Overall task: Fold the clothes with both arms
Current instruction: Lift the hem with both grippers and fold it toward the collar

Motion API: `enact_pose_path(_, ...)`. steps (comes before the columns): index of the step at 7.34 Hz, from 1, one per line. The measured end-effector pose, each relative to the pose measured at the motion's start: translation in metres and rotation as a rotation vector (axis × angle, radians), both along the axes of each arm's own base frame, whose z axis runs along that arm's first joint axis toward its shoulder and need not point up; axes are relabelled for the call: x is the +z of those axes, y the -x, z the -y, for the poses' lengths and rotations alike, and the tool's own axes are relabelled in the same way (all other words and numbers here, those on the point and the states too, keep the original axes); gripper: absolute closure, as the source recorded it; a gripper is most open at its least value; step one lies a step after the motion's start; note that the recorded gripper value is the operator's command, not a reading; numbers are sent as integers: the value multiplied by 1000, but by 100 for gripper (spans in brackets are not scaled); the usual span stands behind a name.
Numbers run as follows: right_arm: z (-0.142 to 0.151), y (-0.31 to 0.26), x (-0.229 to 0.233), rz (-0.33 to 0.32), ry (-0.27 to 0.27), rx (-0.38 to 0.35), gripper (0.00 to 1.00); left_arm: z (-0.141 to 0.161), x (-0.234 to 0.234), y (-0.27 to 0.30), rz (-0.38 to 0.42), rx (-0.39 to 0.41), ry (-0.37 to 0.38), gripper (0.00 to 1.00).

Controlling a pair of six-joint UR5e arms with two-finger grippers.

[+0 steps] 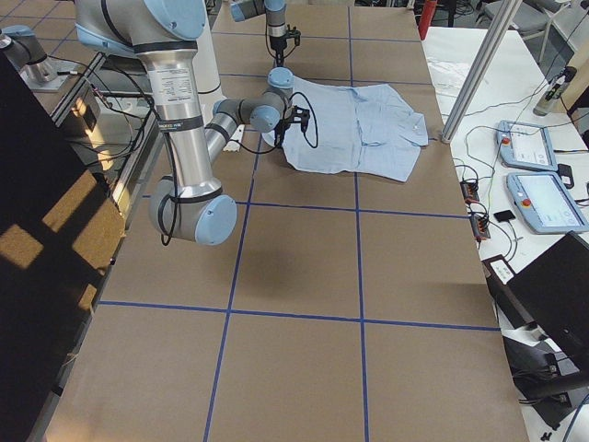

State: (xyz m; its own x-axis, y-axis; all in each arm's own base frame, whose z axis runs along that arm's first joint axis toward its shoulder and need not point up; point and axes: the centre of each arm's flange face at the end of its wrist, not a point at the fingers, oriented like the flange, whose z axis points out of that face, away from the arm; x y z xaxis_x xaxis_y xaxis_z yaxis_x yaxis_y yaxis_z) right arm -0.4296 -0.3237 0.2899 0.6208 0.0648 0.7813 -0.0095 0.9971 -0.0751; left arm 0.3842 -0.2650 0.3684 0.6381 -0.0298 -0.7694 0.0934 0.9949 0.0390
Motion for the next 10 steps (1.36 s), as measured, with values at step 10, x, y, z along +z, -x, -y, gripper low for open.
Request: enact_pose_path(10,54,-53,-11,60,20,39,100,51,-20,44,-101,5,-52,100)
